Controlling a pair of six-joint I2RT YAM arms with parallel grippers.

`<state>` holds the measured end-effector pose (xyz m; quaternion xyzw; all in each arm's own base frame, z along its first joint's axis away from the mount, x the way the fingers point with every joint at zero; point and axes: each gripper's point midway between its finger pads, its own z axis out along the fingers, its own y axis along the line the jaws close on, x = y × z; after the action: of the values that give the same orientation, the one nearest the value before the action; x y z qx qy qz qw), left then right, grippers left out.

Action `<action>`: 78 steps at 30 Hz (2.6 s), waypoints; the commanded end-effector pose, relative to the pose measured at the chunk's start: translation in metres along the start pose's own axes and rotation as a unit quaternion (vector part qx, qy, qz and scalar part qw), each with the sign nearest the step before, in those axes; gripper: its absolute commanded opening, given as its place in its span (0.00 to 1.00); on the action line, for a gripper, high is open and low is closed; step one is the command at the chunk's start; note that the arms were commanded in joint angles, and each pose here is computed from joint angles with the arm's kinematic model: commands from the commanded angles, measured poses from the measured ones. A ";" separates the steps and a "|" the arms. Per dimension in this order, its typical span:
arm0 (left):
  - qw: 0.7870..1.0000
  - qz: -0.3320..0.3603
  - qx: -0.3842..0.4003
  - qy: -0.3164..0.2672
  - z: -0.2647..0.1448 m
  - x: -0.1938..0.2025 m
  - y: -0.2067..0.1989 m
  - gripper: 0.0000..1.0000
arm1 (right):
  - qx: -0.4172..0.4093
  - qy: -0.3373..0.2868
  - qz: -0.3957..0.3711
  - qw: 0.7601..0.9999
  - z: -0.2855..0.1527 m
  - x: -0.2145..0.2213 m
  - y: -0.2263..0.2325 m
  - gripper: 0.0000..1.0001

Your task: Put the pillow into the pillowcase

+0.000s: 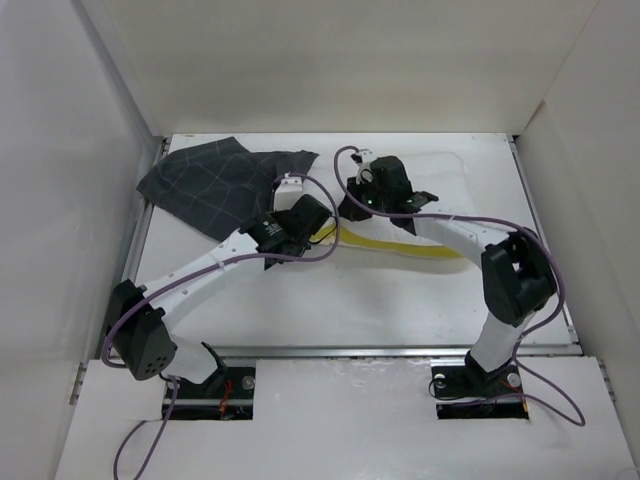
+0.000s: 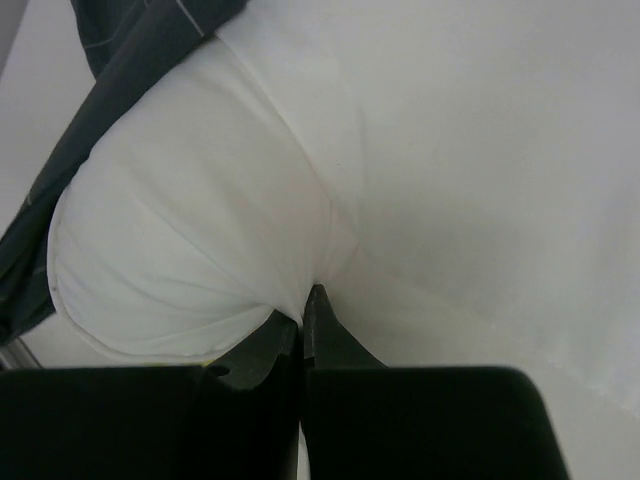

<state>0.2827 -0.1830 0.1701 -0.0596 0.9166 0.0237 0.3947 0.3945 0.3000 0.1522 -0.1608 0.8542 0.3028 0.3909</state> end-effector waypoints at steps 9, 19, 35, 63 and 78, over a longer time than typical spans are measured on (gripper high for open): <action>0.998 0.066 0.008 0.014 -0.027 0.000 0.001 0.00 | -0.041 -0.159 0.112 0.980 -0.005 -0.107 0.030 0.00; 0.997 0.078 0.000 0.019 -0.039 0.009 0.022 0.00 | -0.039 -0.166 0.133 0.976 -0.002 -0.122 0.014 0.00; 0.990 0.052 0.131 -0.026 -0.062 -0.057 -0.060 0.02 | 0.086 -0.123 0.130 0.980 0.055 -0.008 0.060 0.00; 0.997 0.041 -0.065 0.018 0.126 -0.125 -0.025 0.80 | 0.051 -0.123 -0.215 0.968 -0.001 -0.057 -0.027 0.95; 0.996 0.060 -0.061 0.040 0.187 -0.129 -0.026 0.08 | 0.026 0.021 -0.103 0.994 0.101 0.023 -0.059 0.29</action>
<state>0.4983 -0.1666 0.1197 -0.0514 0.9322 0.1298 0.3340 0.4876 0.3088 0.0844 -0.2464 0.8267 0.2048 0.4626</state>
